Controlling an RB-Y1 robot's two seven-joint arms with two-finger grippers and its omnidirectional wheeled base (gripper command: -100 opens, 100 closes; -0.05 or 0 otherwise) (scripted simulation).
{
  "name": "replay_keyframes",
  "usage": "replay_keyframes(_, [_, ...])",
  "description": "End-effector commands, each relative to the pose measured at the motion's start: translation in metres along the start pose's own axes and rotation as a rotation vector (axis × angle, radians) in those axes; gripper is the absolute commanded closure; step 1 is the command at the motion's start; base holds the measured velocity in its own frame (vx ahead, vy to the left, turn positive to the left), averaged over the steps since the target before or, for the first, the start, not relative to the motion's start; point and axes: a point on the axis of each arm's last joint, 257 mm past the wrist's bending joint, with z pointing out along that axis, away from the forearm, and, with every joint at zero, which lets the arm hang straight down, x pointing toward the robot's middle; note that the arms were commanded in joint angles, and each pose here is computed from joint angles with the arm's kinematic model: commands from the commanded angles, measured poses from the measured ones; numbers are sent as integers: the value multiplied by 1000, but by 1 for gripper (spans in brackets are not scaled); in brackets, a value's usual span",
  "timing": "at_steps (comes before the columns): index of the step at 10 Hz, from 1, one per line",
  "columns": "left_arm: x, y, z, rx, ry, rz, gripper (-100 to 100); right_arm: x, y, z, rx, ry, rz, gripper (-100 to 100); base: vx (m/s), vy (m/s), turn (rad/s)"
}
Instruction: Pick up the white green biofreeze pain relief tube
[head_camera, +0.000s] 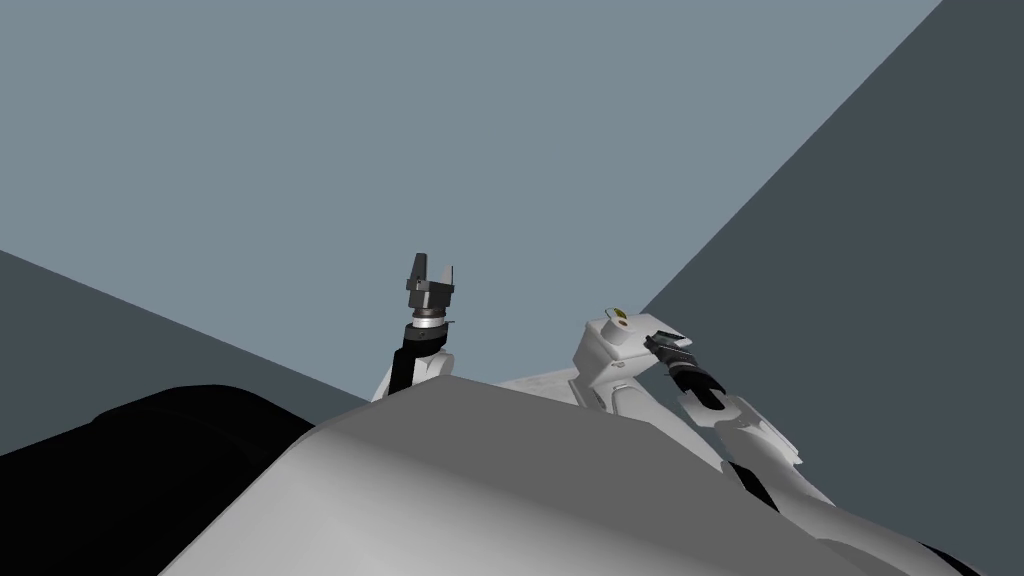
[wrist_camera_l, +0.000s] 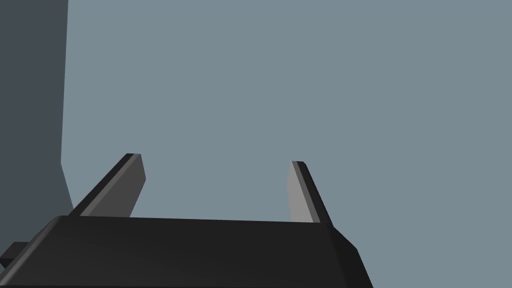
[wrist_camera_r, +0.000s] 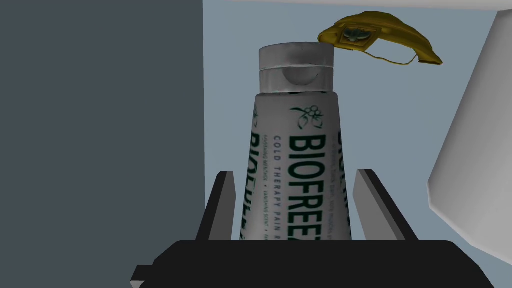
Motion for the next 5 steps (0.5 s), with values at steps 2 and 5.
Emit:
replay_keyframes(2, [0,0,0,0,0,0,0,-9,-28,-7,28,-26,-13,100,20,76,-10])
replay_keyframes(5, [0,0,0,0,0,0,0,-9,-30,-7,31,-31,-3,0,7,18,-9])
